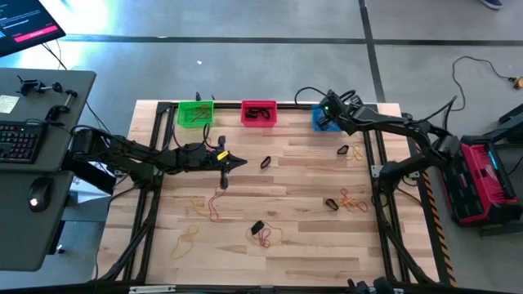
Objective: Sort rubber bands into baskets
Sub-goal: Put the yellow rubber band into the blue bin
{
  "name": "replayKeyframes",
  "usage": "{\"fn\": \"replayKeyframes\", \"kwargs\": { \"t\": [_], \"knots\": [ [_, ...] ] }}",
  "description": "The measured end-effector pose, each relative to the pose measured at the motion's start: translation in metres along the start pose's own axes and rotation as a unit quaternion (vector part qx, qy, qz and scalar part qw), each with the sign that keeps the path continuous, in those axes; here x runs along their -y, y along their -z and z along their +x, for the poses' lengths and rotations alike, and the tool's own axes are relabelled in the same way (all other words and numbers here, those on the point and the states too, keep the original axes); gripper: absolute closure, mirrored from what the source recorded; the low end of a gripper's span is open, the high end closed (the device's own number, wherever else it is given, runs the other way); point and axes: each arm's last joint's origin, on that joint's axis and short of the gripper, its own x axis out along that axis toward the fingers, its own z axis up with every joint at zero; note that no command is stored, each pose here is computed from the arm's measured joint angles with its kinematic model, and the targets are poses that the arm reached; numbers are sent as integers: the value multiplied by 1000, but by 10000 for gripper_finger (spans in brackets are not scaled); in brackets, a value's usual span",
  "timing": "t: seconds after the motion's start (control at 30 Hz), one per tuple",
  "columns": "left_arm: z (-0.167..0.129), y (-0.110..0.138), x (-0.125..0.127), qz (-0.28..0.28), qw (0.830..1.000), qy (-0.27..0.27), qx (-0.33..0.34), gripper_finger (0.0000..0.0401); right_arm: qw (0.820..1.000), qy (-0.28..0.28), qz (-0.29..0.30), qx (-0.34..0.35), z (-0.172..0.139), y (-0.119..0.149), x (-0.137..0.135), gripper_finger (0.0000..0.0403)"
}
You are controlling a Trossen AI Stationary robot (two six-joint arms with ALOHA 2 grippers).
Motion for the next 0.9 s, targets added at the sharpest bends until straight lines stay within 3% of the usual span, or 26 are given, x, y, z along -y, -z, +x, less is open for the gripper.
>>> {"fn": "replayKeyframes", "kwargs": {
  "t": [0.43,0.9],
  "knots": [
    [0,0,0,0,1000,0,0,401,1000,-3,13,0,1,-1,1,403],
    [0,0,0,-4,1000,0,0,401,997,-41,60,-4,11,-4,13,403]
  ]
}}
